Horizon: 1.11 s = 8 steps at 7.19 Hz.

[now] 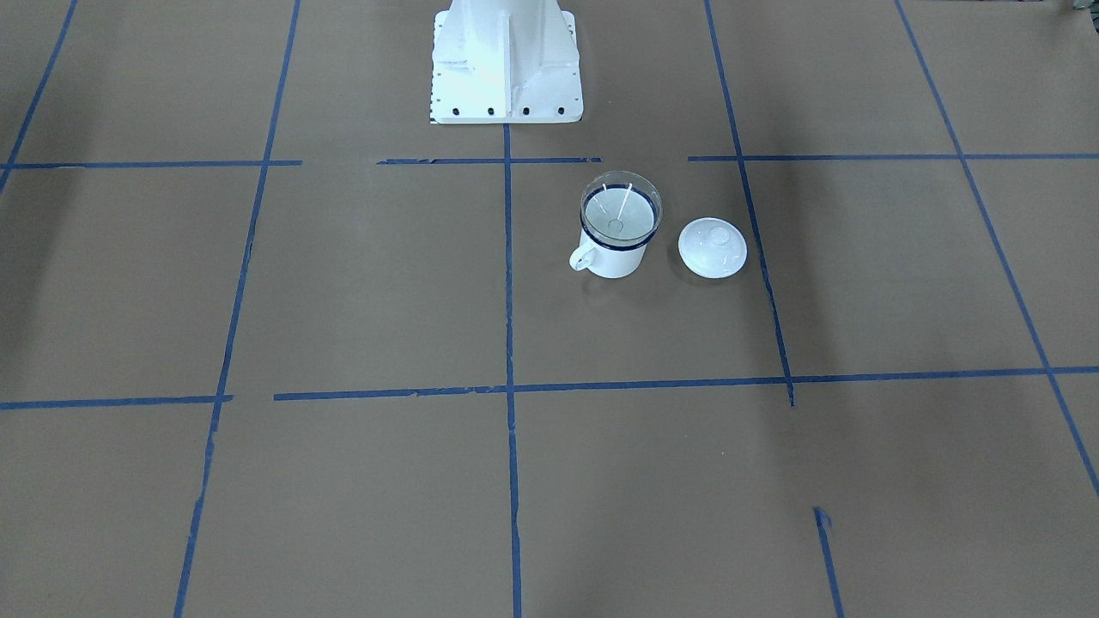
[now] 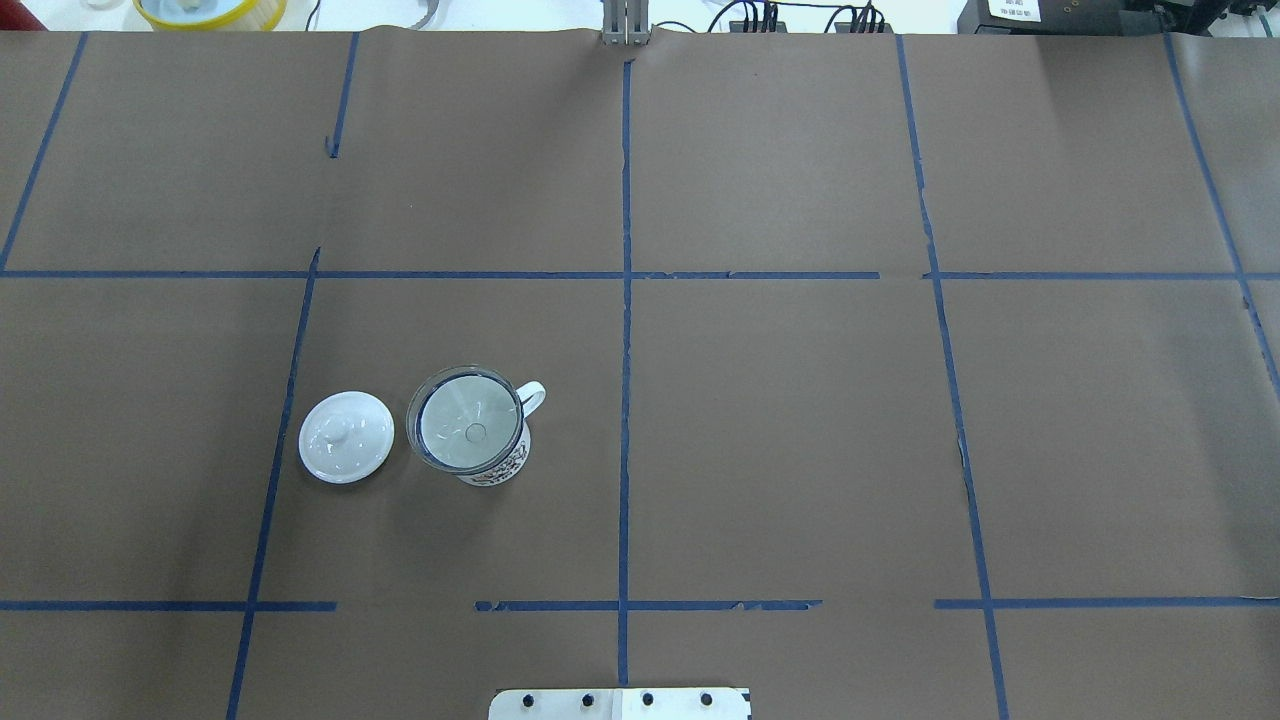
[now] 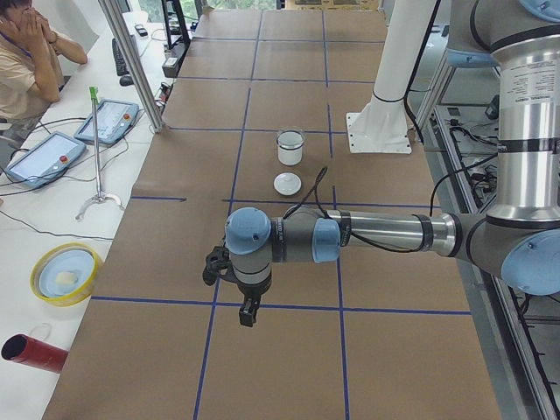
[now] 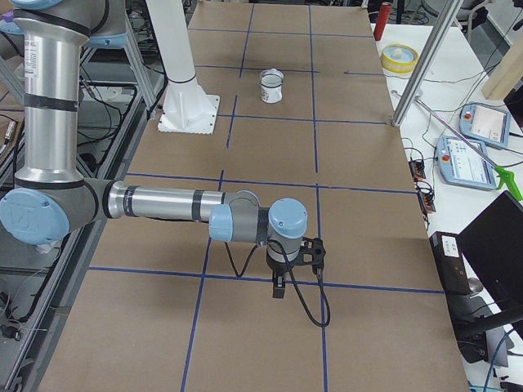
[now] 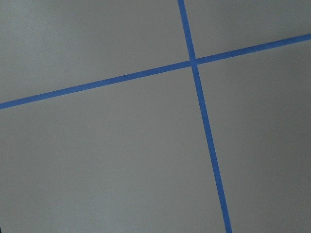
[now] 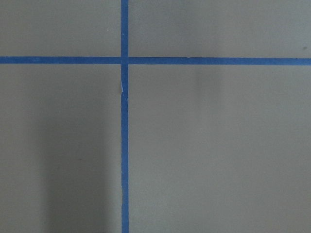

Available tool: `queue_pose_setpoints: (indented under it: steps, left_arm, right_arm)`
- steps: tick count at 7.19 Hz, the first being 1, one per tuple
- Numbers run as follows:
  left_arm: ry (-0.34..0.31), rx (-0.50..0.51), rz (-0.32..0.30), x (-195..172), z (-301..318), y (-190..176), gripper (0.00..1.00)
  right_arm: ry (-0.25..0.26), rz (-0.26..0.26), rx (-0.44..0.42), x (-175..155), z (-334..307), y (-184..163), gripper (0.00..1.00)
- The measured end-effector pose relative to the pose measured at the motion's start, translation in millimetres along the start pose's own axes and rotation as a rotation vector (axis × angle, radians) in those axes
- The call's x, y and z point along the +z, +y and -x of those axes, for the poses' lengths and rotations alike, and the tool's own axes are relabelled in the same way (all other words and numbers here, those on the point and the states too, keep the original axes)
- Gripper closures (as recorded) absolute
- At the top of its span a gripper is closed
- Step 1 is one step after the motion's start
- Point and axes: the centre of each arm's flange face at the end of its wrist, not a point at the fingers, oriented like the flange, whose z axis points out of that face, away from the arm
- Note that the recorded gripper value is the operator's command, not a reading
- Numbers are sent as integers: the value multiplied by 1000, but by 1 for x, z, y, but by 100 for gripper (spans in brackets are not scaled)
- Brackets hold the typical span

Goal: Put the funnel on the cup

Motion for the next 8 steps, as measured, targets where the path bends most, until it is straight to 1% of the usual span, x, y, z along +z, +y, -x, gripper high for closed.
queue_pose_setpoints:
  steps: [8]
  left_arm:
    - [3,-7,4,1,0,6,0]
  right_arm:
    - [0,0,0,0,0,0,0]
